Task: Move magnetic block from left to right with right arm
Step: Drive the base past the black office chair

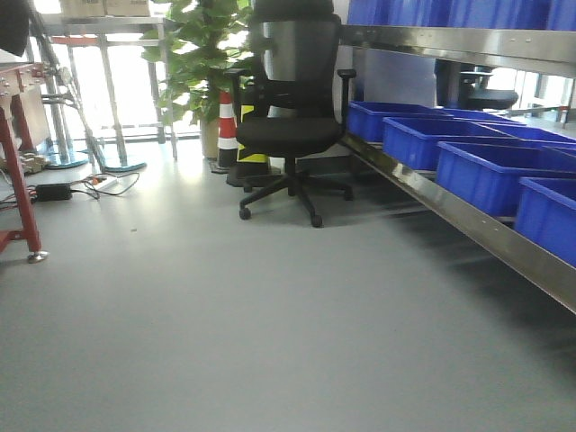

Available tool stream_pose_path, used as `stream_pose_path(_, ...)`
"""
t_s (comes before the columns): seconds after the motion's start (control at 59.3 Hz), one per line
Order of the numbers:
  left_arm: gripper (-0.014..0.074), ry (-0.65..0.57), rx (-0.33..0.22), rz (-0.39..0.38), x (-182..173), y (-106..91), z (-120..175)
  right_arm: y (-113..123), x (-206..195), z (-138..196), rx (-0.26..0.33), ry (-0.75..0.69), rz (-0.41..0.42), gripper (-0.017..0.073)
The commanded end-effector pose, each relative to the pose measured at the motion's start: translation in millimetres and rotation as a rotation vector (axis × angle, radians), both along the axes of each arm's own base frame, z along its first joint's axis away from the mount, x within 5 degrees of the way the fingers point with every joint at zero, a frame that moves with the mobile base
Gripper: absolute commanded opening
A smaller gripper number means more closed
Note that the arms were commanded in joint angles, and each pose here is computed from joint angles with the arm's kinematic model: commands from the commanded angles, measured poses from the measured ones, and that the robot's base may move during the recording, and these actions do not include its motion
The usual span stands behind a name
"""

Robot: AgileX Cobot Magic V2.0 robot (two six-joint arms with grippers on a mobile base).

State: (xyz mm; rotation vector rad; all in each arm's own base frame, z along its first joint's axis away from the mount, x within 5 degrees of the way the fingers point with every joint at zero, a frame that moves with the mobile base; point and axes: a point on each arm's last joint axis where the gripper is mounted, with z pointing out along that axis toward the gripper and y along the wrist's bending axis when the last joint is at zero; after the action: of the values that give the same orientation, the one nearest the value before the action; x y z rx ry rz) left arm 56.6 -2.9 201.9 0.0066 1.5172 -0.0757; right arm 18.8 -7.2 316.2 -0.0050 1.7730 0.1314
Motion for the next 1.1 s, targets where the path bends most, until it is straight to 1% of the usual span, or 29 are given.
stream_pose_path(0.0, -0.0116, -0.093, -0.009, 0.000, -1.4, 0.1, 5.4, 0.0, 1.1, 15.0, -0.016, -0.094, 0.001, 0.0181)
stream_pose_path(1.079, -0.0116, -0.094, -0.009, -0.002, -1.6, 0.0, 5.5, 0.1, 1.5, 14.9, -0.017, -0.092, 0.001, 0.0181)
